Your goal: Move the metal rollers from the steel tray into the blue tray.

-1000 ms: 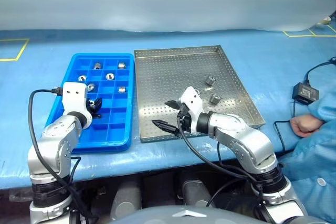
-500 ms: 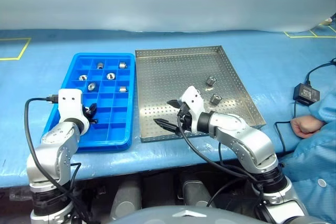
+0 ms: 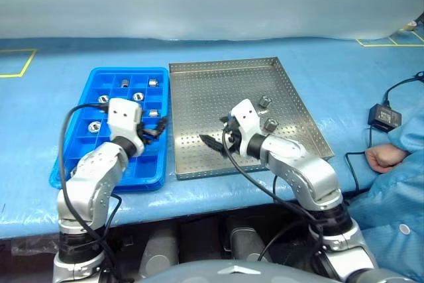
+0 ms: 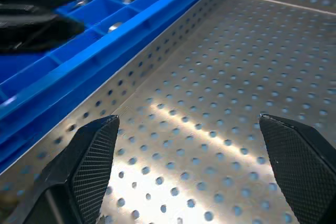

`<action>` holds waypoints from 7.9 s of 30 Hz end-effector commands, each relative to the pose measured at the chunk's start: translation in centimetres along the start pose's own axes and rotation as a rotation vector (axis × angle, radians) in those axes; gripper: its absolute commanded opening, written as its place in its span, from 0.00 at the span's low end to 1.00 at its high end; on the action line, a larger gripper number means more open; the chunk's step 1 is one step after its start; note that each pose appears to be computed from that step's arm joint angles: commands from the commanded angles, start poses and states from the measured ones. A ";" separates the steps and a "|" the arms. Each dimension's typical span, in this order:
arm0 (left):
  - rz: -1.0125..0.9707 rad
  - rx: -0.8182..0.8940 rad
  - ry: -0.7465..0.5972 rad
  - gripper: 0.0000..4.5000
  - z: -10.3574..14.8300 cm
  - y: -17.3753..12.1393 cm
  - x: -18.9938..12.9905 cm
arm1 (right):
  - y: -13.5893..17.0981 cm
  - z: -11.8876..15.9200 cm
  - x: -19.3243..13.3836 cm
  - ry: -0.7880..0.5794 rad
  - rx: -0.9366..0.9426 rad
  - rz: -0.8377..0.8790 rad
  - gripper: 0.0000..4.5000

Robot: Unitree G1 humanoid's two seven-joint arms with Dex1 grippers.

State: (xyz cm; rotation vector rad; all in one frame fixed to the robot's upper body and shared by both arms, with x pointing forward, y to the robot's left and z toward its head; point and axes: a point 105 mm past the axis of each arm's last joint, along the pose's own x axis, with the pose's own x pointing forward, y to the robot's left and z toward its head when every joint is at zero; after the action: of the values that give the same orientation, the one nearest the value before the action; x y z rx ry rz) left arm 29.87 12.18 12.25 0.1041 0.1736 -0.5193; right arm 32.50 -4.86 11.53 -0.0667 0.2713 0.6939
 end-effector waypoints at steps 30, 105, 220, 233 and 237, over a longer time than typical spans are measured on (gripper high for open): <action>-0.195 0.058 -0.035 0.81 0.2 -3.5 1.5 | -7.8 -2.5 3.1 0.042 0.318 -0.495 1.00; 0.140 0.065 0.037 0.81 0.7 3.8 -2.2 | 2.8 -3.1 6.9 0.070 0.104 0.093 1.00; -0.175 0.039 -0.004 0.82 0.8 -3.3 2.4 | -5.1 -1.1 -2.3 0.029 0.163 -0.470 0.74; -0.233 0.055 0.007 0.82 0.5 -4.4 2.7 | -8.1 -3.2 -3.7 0.042 0.261 -0.717 0.74; -0.226 0.051 0.013 0.82 0.3 -4.3 2.5 | -8.2 -3.6 -3.2 0.037 0.273 -0.713 0.74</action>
State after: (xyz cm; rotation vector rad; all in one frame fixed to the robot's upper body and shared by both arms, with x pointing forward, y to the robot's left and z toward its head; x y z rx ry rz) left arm 30.07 7.32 11.01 0.1293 0.2250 -0.7418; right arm 34.19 -13.63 7.74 0.0732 0.4033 -0.0492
